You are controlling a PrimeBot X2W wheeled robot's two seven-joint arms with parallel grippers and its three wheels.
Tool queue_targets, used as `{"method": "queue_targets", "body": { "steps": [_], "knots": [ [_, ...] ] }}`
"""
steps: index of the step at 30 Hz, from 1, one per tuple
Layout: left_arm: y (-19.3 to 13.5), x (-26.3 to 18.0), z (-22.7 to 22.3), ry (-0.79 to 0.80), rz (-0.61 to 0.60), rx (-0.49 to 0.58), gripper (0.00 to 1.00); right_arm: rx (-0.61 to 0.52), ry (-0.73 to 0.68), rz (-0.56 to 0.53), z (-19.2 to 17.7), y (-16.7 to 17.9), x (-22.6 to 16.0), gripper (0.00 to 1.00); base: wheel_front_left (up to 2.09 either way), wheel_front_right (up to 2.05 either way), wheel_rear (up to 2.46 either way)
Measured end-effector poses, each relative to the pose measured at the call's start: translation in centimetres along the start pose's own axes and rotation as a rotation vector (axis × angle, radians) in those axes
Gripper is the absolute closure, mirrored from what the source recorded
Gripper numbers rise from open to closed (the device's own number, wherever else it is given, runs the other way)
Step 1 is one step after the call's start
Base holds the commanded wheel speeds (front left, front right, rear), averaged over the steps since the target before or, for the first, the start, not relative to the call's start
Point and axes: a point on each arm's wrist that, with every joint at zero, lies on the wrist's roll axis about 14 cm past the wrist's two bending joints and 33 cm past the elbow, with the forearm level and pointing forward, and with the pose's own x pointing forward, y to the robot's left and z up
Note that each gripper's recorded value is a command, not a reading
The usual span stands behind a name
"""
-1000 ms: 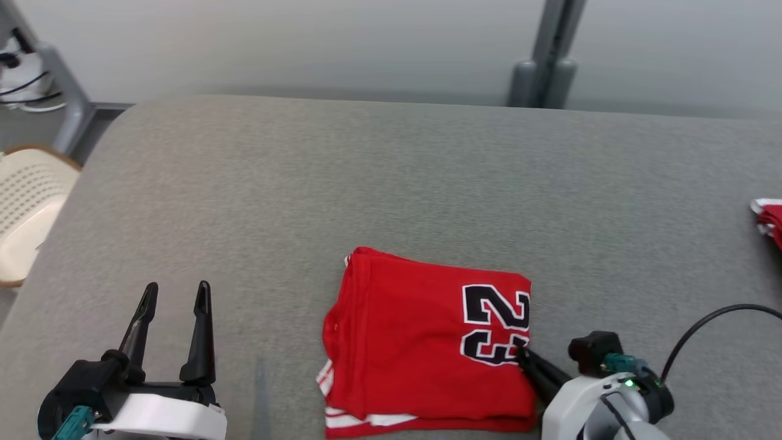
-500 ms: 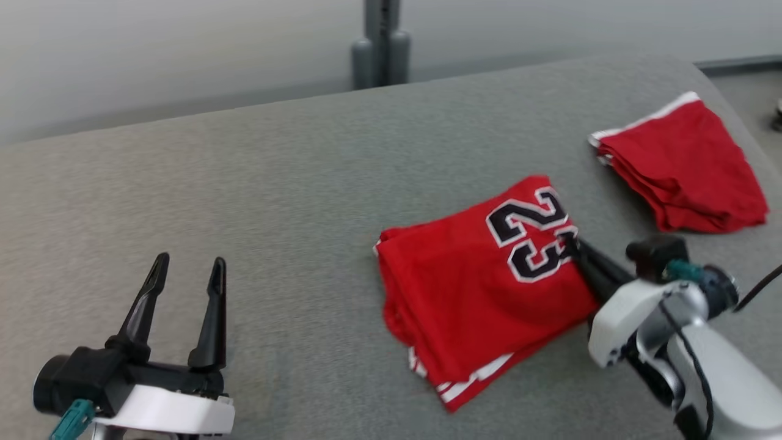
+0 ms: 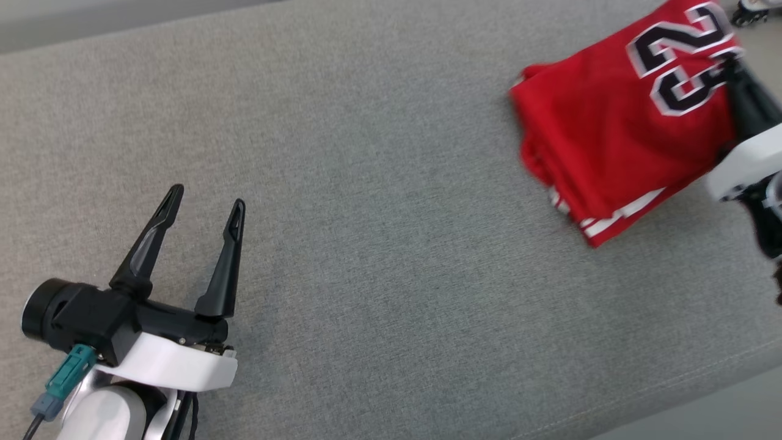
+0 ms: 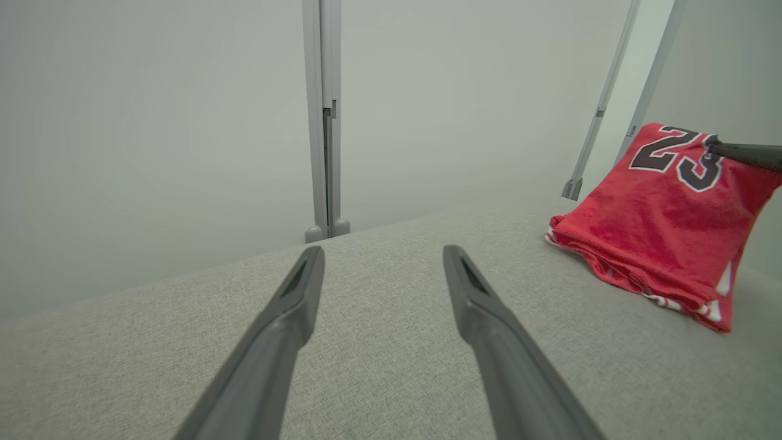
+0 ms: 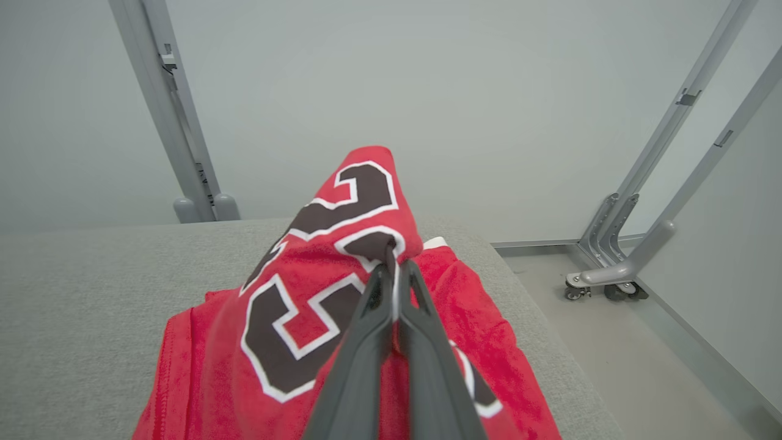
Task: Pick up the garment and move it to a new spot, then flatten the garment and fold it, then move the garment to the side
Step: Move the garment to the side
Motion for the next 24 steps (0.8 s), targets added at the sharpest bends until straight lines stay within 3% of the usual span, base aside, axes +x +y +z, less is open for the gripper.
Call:
{"method": "queue_targets", "body": {
  "steps": [8,15,17,18,24],
  "knots": [
    [1.4,1.5,-2.2,0.042,-0.017,0.017,0.00,0.017,0.014,-0.208,-0.8,-8.1,1.8,1.00,0.00,0.00,0.00],
    [2.8,2.0,-4.3,0.088,-0.015,0.029,0.00,0.017,0.125,-0.277,-5.3,-9.9,3.0,1.00,0.00,0.00,0.00],
    [3.2,2.1,-4.8,0.101,-0.010,0.031,0.00,0.010,0.144,-0.275,-6.2,-9.7,3.4,0.50,0.00,0.00,0.00],
    [3.3,2.1,-4.9,0.102,-0.009,0.033,0.00,0.005,0.150,-0.275,-6.5,-9.7,3.6,0.00,0.00,0.00,0.00],
    [2.9,2.2,-4.4,0.088,-0.021,0.036,0.00,0.014,0.166,-0.299,-7.0,-10.2,2.5,0.00,0.00,0.00,0.00]
  ]
}}
